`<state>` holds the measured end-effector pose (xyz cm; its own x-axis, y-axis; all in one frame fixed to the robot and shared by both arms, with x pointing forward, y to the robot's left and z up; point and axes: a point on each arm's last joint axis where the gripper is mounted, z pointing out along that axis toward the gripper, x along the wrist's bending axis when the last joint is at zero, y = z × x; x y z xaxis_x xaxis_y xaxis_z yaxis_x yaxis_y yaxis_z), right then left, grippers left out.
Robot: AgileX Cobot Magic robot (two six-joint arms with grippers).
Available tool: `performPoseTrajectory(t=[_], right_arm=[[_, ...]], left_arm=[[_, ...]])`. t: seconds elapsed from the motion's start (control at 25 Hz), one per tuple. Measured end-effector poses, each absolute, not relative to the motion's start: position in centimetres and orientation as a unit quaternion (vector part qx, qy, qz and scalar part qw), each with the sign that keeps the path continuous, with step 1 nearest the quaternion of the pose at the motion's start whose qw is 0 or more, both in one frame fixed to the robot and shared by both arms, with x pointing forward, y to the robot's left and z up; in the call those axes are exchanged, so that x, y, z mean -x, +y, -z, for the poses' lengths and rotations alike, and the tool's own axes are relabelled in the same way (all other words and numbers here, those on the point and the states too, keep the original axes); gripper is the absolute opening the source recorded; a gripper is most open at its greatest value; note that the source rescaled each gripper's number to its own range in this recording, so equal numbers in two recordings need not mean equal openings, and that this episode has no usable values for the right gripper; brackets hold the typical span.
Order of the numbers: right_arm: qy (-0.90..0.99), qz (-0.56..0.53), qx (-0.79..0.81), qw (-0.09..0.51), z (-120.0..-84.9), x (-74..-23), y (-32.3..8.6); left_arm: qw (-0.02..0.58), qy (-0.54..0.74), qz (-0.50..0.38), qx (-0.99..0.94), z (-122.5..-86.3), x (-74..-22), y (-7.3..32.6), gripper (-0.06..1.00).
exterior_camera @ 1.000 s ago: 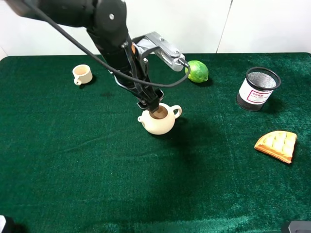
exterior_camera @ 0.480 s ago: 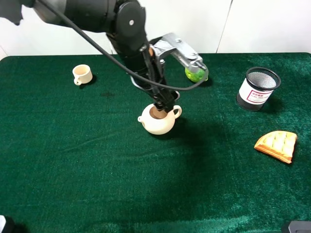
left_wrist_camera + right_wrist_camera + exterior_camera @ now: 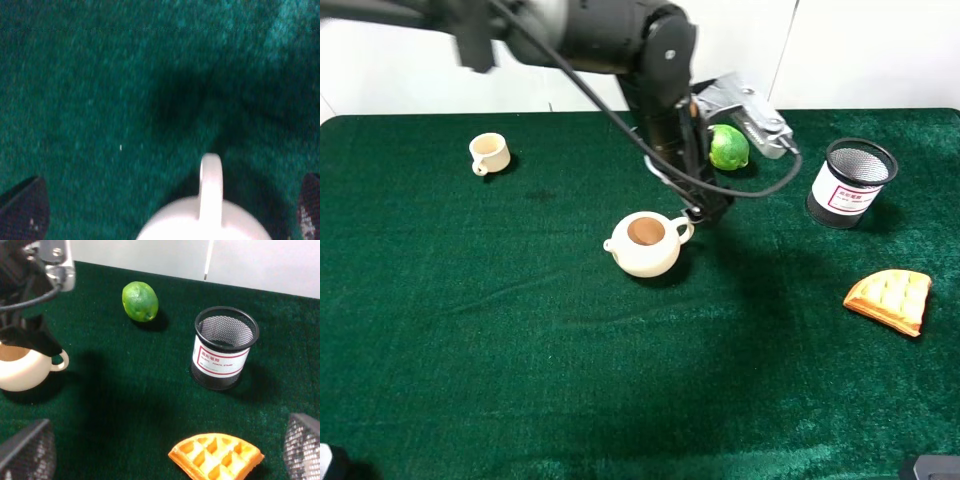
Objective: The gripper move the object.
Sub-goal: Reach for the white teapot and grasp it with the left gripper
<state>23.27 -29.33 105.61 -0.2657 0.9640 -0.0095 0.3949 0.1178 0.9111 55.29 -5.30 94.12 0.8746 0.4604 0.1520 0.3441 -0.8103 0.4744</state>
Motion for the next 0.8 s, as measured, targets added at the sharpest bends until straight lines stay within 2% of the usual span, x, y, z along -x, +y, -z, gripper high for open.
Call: performPoseTrajectory(t=[0.24,0.8], right_arm=[[0.670,-0.429,-0.507,0.332,-105.6,-23.3,-29.3],[0.670,-0.429,-0.507,0.332,-105.6,-23.3,-29.3]], left_arm=[[0.202,0.186,-0.121,-0.954,-92.5,-55.3,-7.6,1.00],[0.145,0.185,-0.091,-0.968,-88.7,-55.0,-7.4,1.00]])
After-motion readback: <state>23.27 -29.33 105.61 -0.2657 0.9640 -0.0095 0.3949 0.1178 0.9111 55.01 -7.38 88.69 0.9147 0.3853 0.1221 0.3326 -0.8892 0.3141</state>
